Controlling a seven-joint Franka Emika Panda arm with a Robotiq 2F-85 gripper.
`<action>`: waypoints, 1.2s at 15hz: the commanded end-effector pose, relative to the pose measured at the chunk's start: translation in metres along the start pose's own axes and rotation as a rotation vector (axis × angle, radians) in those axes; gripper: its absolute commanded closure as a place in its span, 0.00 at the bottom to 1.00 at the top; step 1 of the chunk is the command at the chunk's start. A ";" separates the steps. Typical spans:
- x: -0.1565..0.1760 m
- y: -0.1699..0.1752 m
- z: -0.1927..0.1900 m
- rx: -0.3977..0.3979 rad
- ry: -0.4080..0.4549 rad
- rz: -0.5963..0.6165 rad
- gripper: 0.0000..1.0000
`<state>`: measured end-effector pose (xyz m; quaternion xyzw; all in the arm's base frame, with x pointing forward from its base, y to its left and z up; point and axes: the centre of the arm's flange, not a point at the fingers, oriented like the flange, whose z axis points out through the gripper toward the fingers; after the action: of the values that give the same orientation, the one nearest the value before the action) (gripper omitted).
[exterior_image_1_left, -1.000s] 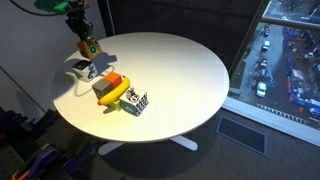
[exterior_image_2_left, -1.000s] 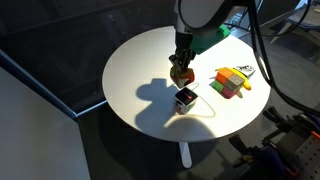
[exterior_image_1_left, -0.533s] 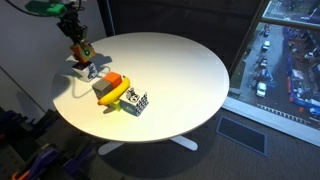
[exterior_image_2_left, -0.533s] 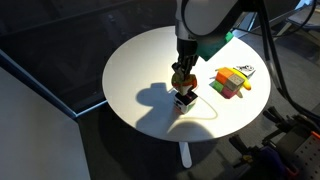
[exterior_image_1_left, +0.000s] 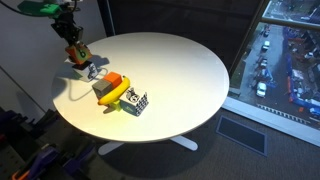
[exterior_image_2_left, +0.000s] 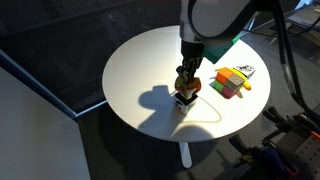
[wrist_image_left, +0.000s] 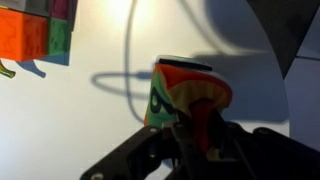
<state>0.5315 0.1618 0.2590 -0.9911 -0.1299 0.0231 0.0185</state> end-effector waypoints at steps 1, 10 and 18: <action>-0.014 0.005 -0.004 0.017 -0.011 -0.014 0.92; -0.013 0.002 0.006 0.020 -0.017 -0.038 0.92; -0.007 0.002 0.007 0.019 -0.004 -0.040 0.92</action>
<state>0.5222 0.1624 0.2493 -0.9887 -0.1450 0.0332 0.0189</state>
